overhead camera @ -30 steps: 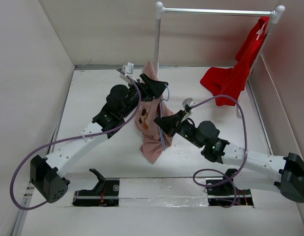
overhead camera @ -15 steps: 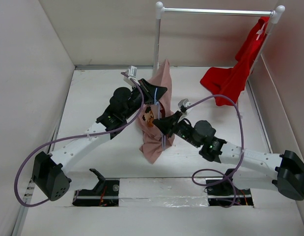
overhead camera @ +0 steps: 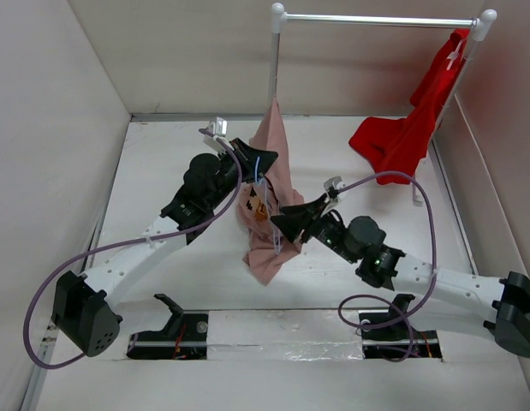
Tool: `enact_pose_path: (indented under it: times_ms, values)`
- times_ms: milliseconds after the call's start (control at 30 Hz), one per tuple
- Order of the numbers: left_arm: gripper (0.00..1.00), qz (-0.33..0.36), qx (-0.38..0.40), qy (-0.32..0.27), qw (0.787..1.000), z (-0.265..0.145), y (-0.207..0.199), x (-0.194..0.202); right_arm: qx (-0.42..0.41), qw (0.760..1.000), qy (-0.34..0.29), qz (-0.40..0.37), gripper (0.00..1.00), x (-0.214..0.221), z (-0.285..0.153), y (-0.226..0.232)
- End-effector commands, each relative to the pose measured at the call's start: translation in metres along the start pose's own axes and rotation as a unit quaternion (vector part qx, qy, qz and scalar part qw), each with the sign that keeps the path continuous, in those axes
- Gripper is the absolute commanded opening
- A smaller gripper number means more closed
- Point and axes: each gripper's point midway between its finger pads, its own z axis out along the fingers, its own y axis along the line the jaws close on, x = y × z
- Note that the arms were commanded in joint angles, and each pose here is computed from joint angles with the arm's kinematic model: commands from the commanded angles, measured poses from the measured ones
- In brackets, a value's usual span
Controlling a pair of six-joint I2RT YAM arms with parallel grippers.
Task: Place the t-shirt on the hanger
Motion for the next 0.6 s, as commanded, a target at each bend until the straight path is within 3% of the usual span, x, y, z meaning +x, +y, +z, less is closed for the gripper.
enact_pose_path:
  times_ms: [0, 100, 133, 233, 267, 333, 433, 567]
  values:
    - [0.0, 0.013, 0.036, -0.054, 0.998, -0.013, -0.02, -0.033, 0.017, 0.999, -0.035, 0.017, 0.56, -0.016, -0.01, -0.005]
    - [0.0, 0.015, 0.034, -0.047, 0.998, -0.012, -0.018, -0.035, 0.041, 0.999, -0.03, 0.019, 0.57, -0.015, -0.019, -0.016]
    - [0.0, 0.015, 0.035, -0.045, 0.998, -0.014, -0.018, -0.034, 0.049, 0.998, -0.024, 0.019, 0.52, -0.01, -0.022, -0.02]
    - [0.0, 0.01, 0.036, -0.049, 0.998, -0.019, -0.016, -0.035, 0.095, 0.994, -0.034, 0.031, 0.03, -0.006, -0.031, -0.04]
    - [0.0, 0.009, 0.037, -0.047, 0.998, -0.02, -0.018, -0.036, 0.116, 0.992, -0.026, 0.034, 0.02, 0.004, -0.035, -0.052]
    - [0.0, 0.01, 0.036, -0.045, 0.998, -0.02, -0.02, -0.037, 0.135, 0.99, -0.017, 0.04, 0.22, 0.016, -0.036, -0.063]
    - [0.0, 0.004, 0.042, -0.041, 0.998, -0.022, -0.022, -0.036, 0.149, 0.988, 0.001, 0.045, 0.68, 0.033, -0.036, -0.072]
    - [0.0, 0.002, 0.046, -0.038, 0.998, -0.023, -0.028, -0.038, 0.195, 0.98, 0.027, 0.038, 0.72, 0.056, -0.023, -0.092]
